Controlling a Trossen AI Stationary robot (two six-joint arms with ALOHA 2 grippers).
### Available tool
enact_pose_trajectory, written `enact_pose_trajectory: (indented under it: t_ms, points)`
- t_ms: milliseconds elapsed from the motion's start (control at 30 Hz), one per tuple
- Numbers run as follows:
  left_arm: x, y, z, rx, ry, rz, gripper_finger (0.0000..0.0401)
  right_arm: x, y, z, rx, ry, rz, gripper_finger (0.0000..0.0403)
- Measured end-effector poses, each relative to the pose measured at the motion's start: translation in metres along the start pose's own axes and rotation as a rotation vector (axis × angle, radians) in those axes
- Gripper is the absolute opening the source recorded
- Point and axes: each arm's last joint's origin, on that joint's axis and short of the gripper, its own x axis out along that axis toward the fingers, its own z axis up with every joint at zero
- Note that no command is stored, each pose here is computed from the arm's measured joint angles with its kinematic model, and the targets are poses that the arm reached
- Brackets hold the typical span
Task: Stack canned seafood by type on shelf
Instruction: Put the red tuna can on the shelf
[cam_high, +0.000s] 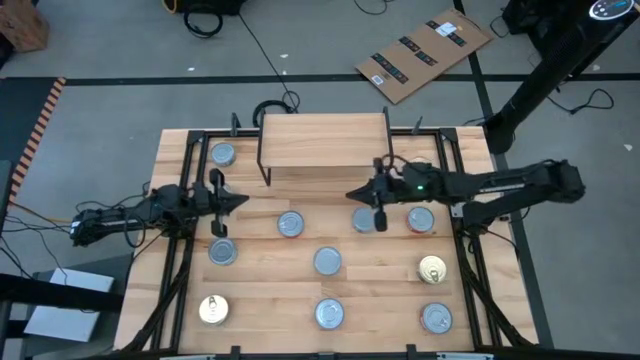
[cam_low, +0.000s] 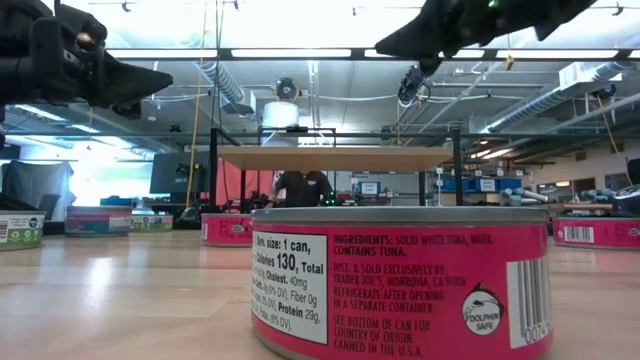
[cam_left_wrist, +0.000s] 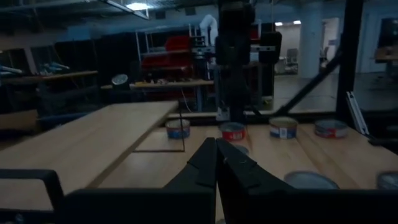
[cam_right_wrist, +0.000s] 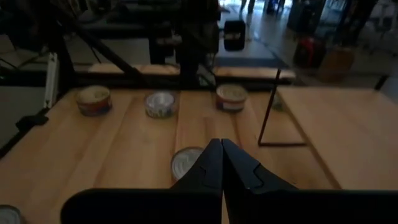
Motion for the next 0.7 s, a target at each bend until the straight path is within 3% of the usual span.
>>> enact_pose_trajectory:
  t_ms: [233, 700]
  points:
    - [0.0, 0.001, 0.001, 0.003, -0.007, 0.02, 0.0008, 0.038, 0.001, -0.009, 0.088, 0.123, 0.003, 0.0005]
    - [0.0, 0.001, -0.001, 0.103, 0.009, 0.021, 0.0008, 0.115, 0.01, -0.017, 0.073, 0.286, 0.025, 0.0007]
